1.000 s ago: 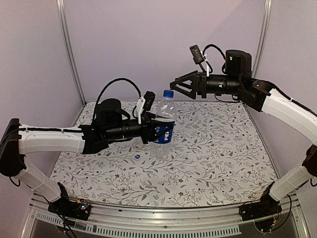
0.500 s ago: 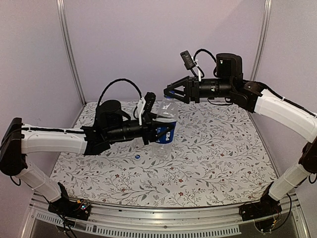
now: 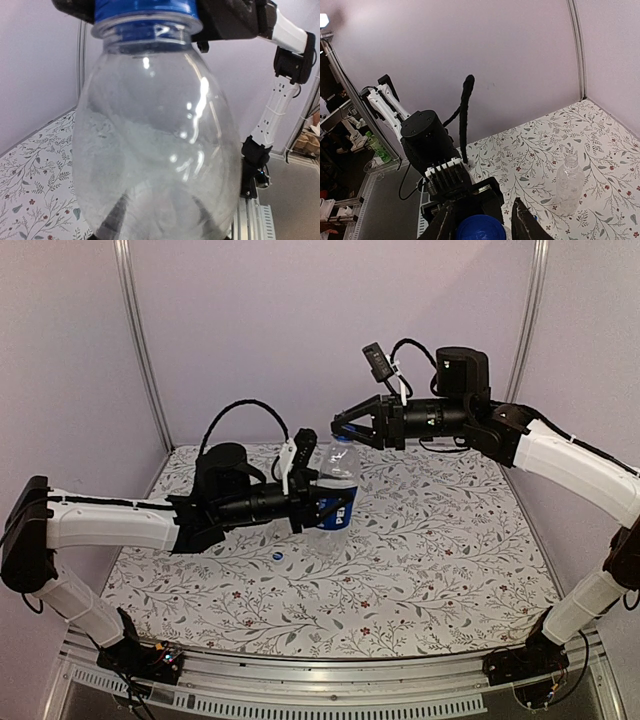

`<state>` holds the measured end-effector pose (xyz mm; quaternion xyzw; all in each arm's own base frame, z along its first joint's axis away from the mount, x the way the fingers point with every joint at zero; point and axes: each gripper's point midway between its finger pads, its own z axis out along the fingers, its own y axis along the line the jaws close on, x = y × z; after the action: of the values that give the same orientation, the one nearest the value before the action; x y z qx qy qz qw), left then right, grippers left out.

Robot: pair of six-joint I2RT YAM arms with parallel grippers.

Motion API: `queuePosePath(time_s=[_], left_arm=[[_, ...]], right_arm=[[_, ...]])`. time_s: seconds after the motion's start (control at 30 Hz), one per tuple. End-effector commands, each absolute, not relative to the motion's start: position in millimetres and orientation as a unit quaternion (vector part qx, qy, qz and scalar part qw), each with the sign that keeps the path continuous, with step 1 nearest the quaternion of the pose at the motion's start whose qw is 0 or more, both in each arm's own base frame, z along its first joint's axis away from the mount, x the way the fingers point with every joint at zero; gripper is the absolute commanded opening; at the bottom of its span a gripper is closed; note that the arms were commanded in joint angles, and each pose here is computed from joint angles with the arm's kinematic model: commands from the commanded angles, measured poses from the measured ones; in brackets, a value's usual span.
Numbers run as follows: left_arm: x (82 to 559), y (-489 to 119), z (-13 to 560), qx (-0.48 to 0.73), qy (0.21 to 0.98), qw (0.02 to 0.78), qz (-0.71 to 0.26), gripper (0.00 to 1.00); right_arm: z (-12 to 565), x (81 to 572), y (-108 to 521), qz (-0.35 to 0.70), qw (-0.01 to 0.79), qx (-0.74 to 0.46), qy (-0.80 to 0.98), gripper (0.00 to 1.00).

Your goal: Unscrew the bottle caps

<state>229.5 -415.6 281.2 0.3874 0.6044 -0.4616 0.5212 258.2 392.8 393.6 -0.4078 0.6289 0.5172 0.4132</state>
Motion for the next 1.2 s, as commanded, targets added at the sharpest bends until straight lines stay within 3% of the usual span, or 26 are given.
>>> queuePosePath(time_s=[0.0, 0.27, 0.57, 1.17], left_arm=[[221.8, -419.4, 285.7, 0.398, 0.586, 0.532, -0.464, 0.3], [223.5, -417.6, 286.4, 0.396, 0.587, 0.536, -0.46, 0.3], [223.3, -416.1, 288.1, 0.393, 0.584, 0.539, -0.462, 0.3], [150.8, -405.3, 292.5, 0.502, 0.427, 0.498, -0.563, 0.29]], right_arm=[[401.4, 253.3, 395.0, 0.522, 0.414, -0.418, 0.618, 0.35], [397.7, 249.0, 397.0, 0.528, 0.403, -0.426, 0.615, 0.24], [395.3, 241.0, 397.7, 0.534, 0.391, -0.446, 0.602, 0.0], [406.2, 162.7, 383.1, 0.613, 0.309, -0.613, 0.39, 0.0]])
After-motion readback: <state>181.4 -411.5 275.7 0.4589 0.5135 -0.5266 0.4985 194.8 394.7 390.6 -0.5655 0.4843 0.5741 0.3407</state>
